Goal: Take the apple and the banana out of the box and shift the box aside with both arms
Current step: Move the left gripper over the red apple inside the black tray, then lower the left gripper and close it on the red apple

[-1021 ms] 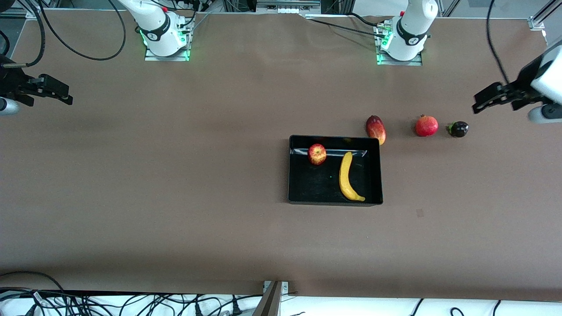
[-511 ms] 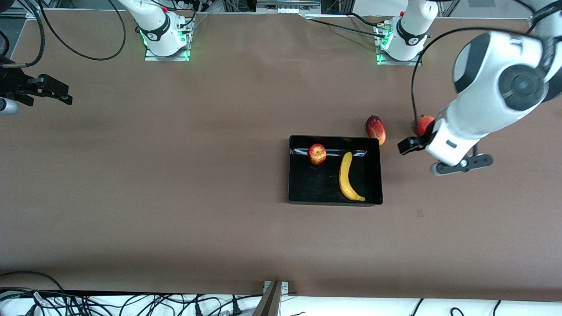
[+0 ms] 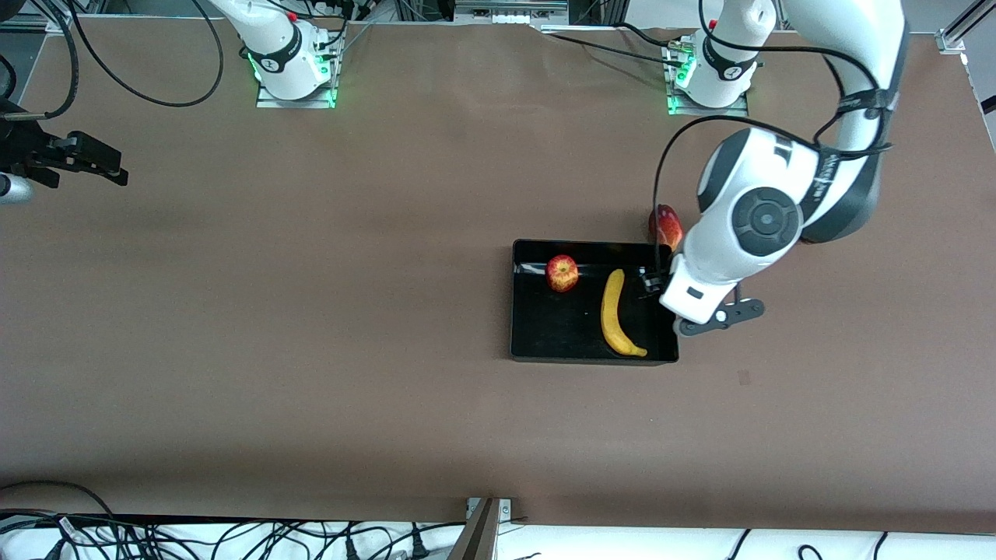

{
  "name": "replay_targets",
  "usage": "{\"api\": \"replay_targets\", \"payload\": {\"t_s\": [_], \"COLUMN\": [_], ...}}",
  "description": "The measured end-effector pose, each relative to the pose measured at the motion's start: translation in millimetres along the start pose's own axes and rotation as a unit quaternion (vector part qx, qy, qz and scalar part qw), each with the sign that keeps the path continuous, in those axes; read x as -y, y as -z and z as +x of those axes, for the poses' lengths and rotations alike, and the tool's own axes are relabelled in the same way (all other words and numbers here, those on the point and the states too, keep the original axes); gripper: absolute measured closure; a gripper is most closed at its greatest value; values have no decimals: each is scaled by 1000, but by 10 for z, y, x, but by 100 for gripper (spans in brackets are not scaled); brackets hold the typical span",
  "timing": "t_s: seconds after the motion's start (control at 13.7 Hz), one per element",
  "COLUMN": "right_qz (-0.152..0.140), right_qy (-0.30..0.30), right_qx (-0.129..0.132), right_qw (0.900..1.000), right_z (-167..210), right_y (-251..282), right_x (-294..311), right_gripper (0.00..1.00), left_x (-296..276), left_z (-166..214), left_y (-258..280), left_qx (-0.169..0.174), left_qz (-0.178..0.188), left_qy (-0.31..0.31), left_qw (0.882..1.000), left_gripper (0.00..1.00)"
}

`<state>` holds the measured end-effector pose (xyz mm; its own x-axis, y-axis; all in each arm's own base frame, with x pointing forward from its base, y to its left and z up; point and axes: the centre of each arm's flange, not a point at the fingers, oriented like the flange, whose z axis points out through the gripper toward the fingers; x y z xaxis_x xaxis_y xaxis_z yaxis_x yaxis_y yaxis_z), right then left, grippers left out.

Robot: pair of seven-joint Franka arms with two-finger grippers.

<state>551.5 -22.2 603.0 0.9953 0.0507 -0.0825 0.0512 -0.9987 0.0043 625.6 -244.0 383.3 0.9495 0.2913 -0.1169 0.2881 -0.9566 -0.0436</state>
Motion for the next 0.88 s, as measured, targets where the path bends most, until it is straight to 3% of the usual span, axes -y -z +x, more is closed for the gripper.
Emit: {"api": "replay_targets", "payload": {"t_s": [0.51,0.88], "right_qz": [0,0], "right_qy": [0,0], "right_qx": [0,0], "right_qw": [1000,1000], "right_z": [0,0], "right_y": [0,0], "right_x": [0,0], "right_gripper": [0,0], "left_x": [-275,-715], "left_z": [-134,-204], "left_y": [-90,-636], "left_qx": [-5,-17], "left_qz": [-14,-36], "left_qy": [2,44], "left_qw": [1000,998], "left_gripper": [0,0]}}
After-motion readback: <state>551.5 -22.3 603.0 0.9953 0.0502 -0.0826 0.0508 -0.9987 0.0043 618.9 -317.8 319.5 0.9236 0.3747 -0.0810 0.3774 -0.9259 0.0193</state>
